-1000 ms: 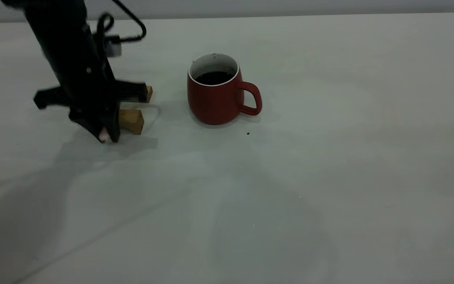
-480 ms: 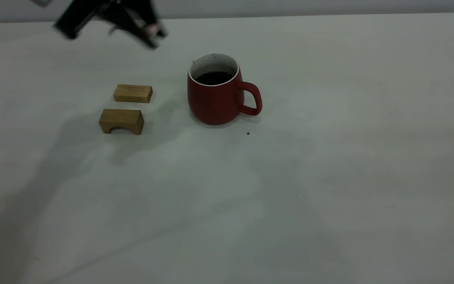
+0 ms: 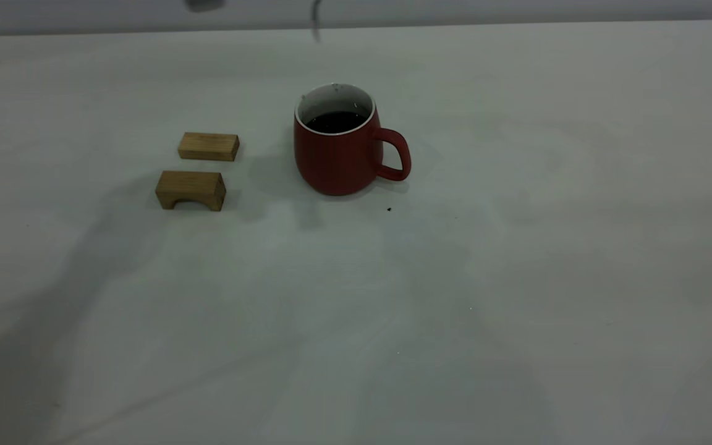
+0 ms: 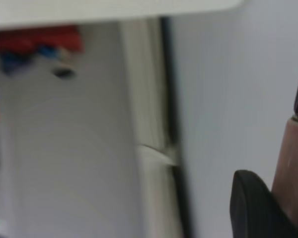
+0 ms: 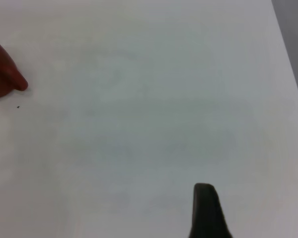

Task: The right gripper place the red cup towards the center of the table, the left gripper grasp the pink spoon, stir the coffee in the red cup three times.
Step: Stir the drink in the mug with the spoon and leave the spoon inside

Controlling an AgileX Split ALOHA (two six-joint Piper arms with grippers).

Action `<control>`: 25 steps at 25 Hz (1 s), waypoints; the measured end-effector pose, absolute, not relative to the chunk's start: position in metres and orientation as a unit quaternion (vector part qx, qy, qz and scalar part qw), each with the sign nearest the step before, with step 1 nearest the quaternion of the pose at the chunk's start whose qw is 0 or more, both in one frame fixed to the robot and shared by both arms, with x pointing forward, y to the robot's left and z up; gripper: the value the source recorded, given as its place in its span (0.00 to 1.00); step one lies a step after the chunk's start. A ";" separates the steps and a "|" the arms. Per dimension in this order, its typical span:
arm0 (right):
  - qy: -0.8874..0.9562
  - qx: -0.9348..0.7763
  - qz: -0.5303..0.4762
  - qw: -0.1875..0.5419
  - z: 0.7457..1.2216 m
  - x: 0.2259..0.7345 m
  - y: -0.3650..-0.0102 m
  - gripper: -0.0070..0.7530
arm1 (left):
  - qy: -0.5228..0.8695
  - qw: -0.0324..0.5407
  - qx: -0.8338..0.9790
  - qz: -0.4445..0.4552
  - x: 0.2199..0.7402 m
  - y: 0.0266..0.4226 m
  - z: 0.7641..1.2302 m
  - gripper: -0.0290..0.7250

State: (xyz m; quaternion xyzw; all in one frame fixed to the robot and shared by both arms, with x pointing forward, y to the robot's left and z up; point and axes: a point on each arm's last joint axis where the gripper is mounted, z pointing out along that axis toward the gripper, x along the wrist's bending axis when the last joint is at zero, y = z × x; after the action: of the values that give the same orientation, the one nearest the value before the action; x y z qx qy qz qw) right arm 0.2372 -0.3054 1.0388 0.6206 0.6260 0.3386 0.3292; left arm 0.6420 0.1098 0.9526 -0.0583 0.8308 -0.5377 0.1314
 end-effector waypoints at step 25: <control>0.626 0.621 0.338 0.329 1.039 0.237 -0.305 0.71 | 0.848 0.075 -0.193 -0.488 0.651 0.100 0.841 0.24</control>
State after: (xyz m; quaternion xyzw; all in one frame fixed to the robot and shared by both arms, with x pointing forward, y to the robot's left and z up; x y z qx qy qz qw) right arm 0.2372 -0.3055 1.0388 0.6206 0.6260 0.3384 0.3294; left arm 0.6506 0.0997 0.8413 -0.1926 0.8482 -0.4876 0.0752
